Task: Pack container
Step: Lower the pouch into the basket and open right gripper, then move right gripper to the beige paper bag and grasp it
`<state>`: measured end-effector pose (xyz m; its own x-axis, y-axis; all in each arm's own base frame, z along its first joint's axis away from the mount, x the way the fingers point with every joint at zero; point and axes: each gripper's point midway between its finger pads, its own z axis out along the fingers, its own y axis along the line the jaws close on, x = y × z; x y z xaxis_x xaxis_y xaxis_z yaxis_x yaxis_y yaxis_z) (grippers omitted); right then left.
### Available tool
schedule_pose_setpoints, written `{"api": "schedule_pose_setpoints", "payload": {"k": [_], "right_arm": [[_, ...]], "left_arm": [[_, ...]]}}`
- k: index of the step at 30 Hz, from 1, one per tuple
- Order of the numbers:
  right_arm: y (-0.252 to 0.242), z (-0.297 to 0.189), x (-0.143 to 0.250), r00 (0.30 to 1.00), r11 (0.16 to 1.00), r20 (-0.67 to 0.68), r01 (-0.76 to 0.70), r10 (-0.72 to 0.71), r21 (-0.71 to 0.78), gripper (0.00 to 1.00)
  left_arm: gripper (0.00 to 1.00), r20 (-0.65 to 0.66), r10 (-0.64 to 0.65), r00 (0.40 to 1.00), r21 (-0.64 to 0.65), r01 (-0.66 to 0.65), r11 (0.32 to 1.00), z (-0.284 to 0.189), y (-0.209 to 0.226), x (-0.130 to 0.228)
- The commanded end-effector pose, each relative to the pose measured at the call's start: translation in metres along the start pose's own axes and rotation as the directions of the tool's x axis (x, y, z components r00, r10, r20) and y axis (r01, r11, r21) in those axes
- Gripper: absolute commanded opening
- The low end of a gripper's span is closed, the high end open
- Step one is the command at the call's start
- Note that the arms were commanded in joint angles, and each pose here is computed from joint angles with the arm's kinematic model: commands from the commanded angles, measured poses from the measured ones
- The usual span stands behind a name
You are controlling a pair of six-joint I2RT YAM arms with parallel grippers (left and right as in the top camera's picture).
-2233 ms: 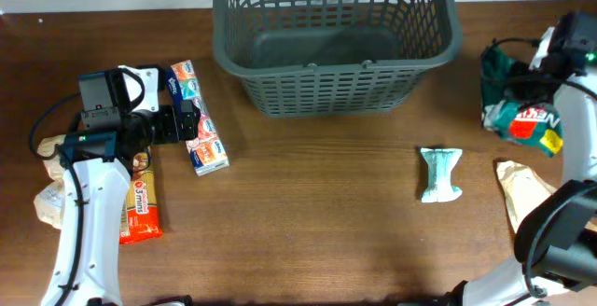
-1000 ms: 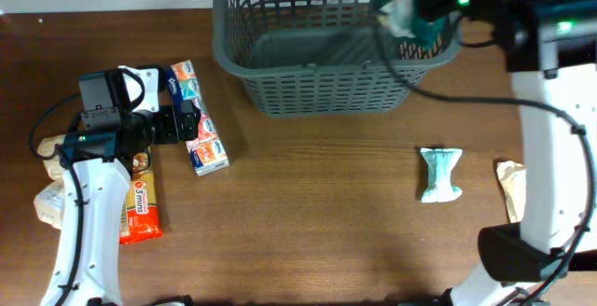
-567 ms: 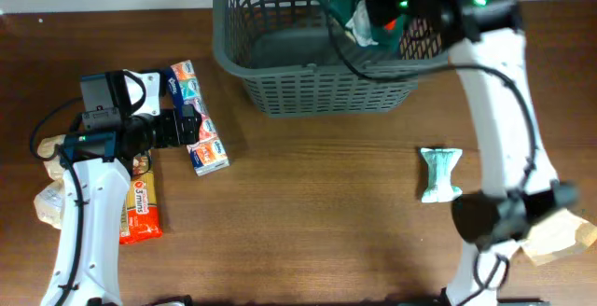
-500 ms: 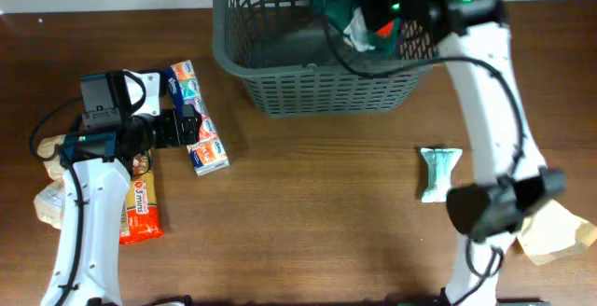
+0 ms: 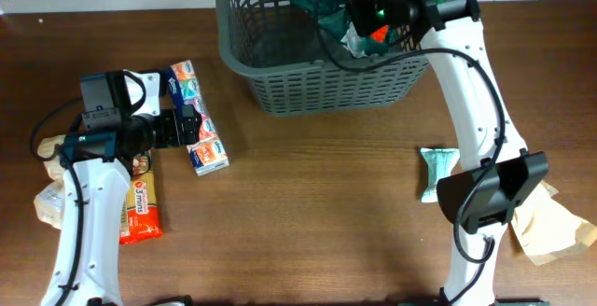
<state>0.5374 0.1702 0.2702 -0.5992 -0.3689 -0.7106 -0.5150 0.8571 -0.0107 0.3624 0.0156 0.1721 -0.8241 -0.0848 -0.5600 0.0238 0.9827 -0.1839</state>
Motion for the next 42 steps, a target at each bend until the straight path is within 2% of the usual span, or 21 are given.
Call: {"api": "schedule_pose_setpoints", "payload": {"k": [1,5,10,11,12,13,16,23,28,37,42], "right_arm": [[-0.019,-0.001,-0.004,0.997,0.991,0.009,-0.073,0.072,0.113,0.04],[-0.014,0.009,0.012,0.995,0.993,-0.056,-0.077,0.082,0.093,0.04],[-0.01,0.008,0.014,0.995,0.993,-0.066,-0.074,0.08,0.088,0.04],[-0.01,0.008,0.015,0.994,0.993,-0.069,-0.078,0.084,0.088,0.09],[-0.008,0.008,0.015,0.993,0.992,-0.07,-0.091,0.097,0.086,0.49],[-0.007,0.006,0.014,0.993,0.992,-0.068,-0.09,0.095,0.085,0.55],[-0.003,-0.012,-0.002,0.997,0.993,-0.02,-0.079,0.081,0.087,0.61],[-0.003,-0.111,-0.063,0.98,0.976,0.197,-0.065,0.023,0.209,0.65],[-0.034,-0.187,-0.071,0.959,0.896,0.28,-0.154,0.035,0.417,0.7],[-0.109,-0.262,-0.025,0.942,0.748,0.301,-0.307,0.149,0.589,0.72],[-0.153,-0.275,0.033,0.934,0.665,0.251,-0.359,0.256,0.655,0.73]], "left_arm": [[0.99,0.015,0.018,1.0,0.006,-0.018,1.0,-0.003,-0.001,-0.007],[0.99,0.015,0.018,1.0,0.006,-0.018,1.0,-0.003,-0.001,-0.007],[0.99,0.015,0.018,1.0,0.006,-0.018,1.0,-0.003,-0.001,-0.007],[0.99,0.015,0.018,1.0,0.006,-0.018,1.0,-0.003,-0.001,-0.007],[0.99,0.015,0.018,1.0,0.006,-0.018,1.0,-0.003,-0.001,-0.007],[0.99,0.015,0.018,1.0,0.006,-0.018,1.0,-0.003,-0.001,-0.007],[0.99,0.015,0.018,1.0,0.006,-0.018,1.0,-0.003,-0.001,-0.007],[0.99,0.015,0.018,1.0,0.006,-0.018,1.0,-0.003,-0.001,-0.007],[0.99,0.015,0.018,1.0,0.006,-0.018,1.0,-0.003,-0.001,-0.007],[0.99,0.014,0.018,1.0,0.002,-0.018,1.0,-0.003,0.0,-0.007],[0.99,0.014,0.018,1.0,0.001,-0.018,1.0,-0.003,0.0,-0.007]]}}
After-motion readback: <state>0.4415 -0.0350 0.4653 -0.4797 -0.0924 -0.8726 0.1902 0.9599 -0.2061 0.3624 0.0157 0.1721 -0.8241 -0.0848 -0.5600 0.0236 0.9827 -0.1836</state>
